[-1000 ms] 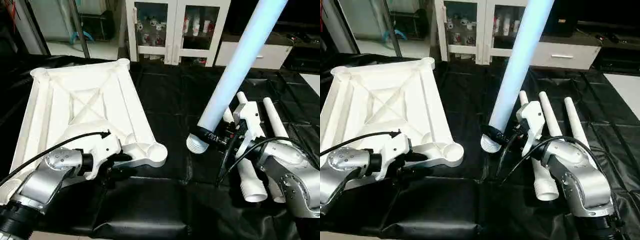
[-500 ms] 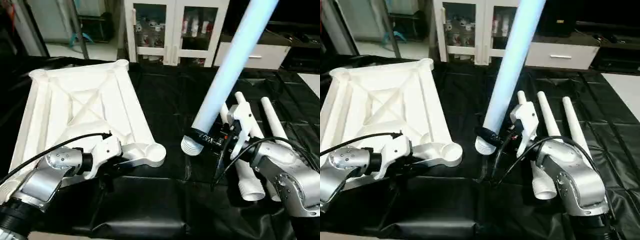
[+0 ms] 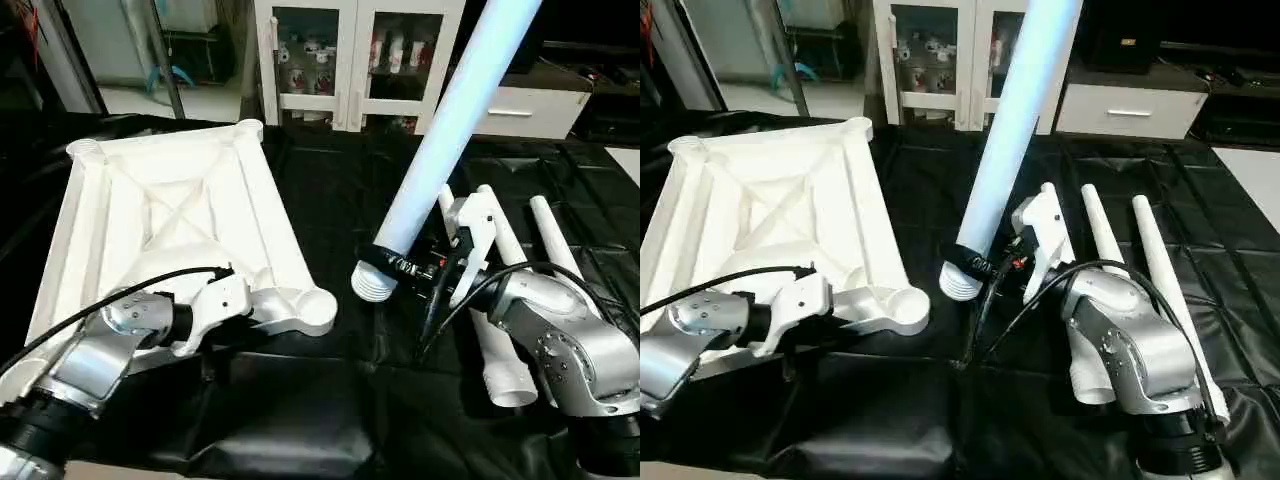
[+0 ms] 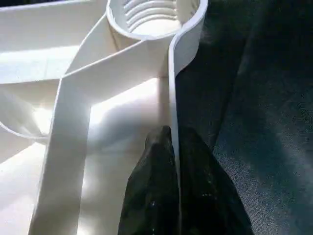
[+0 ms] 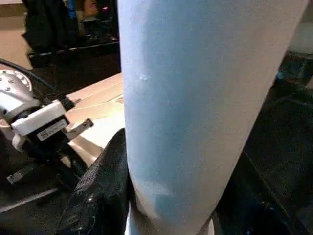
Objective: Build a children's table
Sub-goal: Pick table leg, then insert table leg to table base
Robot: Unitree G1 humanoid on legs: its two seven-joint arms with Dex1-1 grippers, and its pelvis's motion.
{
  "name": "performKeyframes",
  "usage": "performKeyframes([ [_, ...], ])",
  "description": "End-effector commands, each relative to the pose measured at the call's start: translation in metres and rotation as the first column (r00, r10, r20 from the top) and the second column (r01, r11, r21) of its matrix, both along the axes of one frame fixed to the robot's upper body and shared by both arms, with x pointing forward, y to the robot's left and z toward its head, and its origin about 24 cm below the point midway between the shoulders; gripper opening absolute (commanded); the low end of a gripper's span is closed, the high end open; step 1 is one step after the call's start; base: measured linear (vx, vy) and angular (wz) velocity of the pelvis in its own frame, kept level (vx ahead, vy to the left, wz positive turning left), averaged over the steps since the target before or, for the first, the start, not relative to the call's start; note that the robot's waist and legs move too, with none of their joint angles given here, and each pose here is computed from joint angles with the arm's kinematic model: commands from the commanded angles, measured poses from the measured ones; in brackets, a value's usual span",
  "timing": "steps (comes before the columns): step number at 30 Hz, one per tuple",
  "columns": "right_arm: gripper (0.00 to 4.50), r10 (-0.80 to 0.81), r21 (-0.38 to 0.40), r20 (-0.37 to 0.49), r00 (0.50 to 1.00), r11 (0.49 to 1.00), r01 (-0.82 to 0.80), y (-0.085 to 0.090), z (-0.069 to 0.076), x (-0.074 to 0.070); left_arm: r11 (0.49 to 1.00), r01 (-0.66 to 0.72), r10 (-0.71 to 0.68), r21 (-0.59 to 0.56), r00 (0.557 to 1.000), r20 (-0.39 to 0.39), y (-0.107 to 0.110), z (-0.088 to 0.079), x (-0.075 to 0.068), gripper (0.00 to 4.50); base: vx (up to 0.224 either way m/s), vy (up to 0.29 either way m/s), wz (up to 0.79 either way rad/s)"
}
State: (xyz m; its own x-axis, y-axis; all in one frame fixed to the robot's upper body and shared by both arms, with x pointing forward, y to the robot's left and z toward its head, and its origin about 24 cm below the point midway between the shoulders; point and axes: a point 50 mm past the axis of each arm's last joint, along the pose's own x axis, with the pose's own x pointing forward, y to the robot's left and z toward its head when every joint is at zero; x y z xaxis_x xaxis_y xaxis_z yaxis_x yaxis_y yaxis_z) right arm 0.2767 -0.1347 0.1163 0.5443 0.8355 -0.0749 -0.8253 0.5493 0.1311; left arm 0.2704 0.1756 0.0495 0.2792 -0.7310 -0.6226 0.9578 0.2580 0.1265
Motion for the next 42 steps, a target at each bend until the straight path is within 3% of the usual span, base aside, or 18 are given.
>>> performKeyframes([
  [1,1.88,0.019,-0.011,-0.006,1.000,1.000,-0.019,0.004,0.000,0.001,0.987,0.089,-0.087,-0.132,0.996,0.020,-0.032,-0.001,-0.009,0.00,0.000,0.000,0.00],
  [3,1.88,-0.004,-0.027,-0.033,0.999,1.000,0.003,0.006,-0.004,0.006,0.976,0.134,-0.128,-0.170,0.991,0.041,-0.049,-0.001,-0.015,0.00,0.000,0.000,0.00],
  [11,1.88,0.065,-0.063,-0.105,0.992,0.995,-0.072,0.014,-0.014,0.009,0.969,0.174,-0.168,-0.173,0.985,0.049,-0.063,-0.001,-0.017,0.00,0.000,0.000,0.00],
  [17,1.88,0.103,-0.117,-0.151,0.983,0.986,-0.121,0.019,-0.024,0.007,0.988,0.127,-0.121,-0.090,0.990,0.073,-0.053,-0.004,-0.009,0.00,0.000,0.000,0.00],
  [29,1.88,0.097,-0.101,-0.110,0.989,0.989,-0.108,0.012,-0.004,0.007,0.998,0.061,-0.058,-0.028,0.995,0.079,-0.030,-0.004,-0.002,0.00,0.000,0.000,0.00],
  [42,1.88,0.107,-0.127,-0.161,0.981,0.984,-0.128,0.007,-0.014,0.006,0.998,0.054,-0.053,-0.015,0.995,0.082,-0.027,-0.004,-0.002,0.00,0.000,0.000,0.00],
])
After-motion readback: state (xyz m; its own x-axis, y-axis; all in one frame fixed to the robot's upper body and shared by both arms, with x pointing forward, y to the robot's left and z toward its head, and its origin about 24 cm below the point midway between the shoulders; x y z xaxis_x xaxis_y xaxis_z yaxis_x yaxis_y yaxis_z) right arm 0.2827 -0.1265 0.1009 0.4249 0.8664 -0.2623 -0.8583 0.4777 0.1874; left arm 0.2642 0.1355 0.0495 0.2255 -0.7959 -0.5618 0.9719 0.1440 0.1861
